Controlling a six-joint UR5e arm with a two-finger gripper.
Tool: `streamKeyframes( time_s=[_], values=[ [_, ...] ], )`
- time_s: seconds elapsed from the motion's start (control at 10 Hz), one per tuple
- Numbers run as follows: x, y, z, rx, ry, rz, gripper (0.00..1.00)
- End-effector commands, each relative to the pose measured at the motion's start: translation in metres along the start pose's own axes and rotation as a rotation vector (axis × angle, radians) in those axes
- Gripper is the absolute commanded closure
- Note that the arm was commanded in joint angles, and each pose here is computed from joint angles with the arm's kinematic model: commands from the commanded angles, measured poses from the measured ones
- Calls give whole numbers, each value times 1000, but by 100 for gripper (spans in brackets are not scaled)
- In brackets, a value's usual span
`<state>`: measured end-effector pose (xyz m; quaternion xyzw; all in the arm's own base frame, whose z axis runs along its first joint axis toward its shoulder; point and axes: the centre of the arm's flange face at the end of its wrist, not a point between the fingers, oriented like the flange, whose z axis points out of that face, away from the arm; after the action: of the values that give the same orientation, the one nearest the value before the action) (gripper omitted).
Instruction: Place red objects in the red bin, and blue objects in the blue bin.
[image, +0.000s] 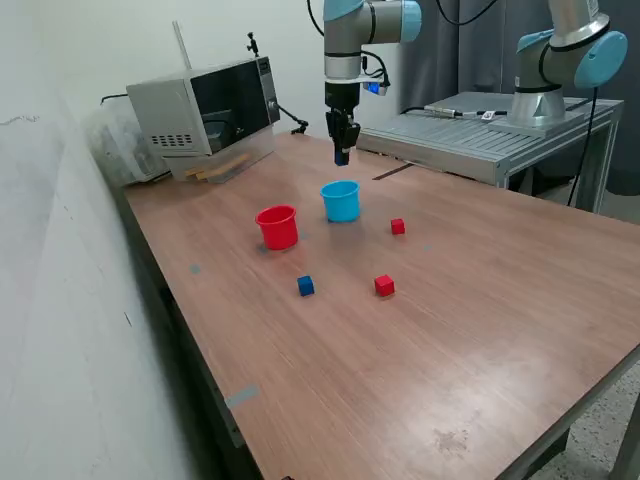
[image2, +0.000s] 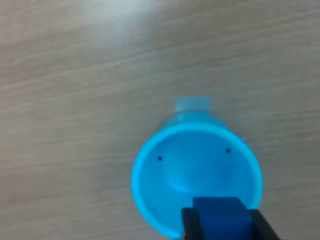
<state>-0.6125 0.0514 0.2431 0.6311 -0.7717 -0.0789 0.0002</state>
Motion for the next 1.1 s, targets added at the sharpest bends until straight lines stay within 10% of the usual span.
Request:
streamKeyframes(
  time_s=[0.0, 0.2, 0.3, 1.0],
  values=[
    [14, -6, 13, 23, 10, -27, 100],
    [10, 1, 27, 35, 3, -22, 100],
    [5, 6, 27, 27, -2, -14, 0],
    [47, -23, 32, 60, 25, -73, 0]
  ],
)
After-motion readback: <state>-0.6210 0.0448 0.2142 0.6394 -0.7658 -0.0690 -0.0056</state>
